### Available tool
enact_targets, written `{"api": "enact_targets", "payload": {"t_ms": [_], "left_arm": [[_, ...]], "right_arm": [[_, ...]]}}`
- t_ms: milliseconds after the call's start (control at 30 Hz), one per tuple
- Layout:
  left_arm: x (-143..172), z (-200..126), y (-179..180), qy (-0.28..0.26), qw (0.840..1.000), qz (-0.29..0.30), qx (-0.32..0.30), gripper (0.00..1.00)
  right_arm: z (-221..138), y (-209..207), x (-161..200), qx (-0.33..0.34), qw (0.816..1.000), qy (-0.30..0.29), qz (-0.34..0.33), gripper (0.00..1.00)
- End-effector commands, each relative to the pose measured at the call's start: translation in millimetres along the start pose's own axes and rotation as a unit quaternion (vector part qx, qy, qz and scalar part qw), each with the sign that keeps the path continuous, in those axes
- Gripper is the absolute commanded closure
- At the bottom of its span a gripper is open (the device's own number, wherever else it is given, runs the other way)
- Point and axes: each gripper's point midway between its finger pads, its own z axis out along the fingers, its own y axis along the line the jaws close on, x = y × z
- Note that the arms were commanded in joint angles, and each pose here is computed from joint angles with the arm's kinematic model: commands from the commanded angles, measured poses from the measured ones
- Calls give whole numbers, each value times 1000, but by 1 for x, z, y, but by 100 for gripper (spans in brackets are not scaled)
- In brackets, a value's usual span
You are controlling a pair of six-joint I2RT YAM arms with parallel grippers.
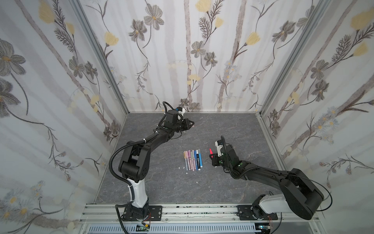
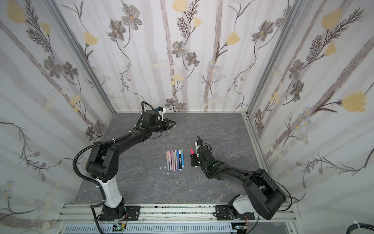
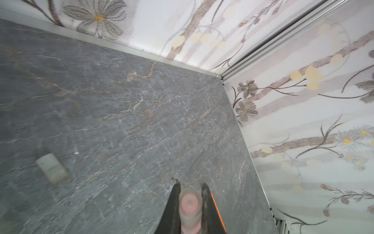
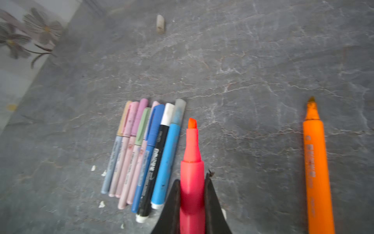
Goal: Remove pen caps from pens
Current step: Place the pen at the middle-right of the table.
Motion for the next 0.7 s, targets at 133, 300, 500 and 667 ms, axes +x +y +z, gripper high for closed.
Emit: {"api": "enact_targets", "payload": {"t_ms": [133,300,500,667], "left_arm": [[17,-35,64,-2,997,-16,-71,100],[26,-45,81,-3,997,-29,-78,100],[34,-45,91,4,996,-36,-81,100],[39,-43,94,9,996,-39,-78,100]], "right_arm": [[22,-50,8,125,990,56,-33,100],[41,-54,2,146,986,66,-44,100],[52,-66,2,183,978,78,-58,100],[53,-71,-1,202,974,81,-66,97]]}}
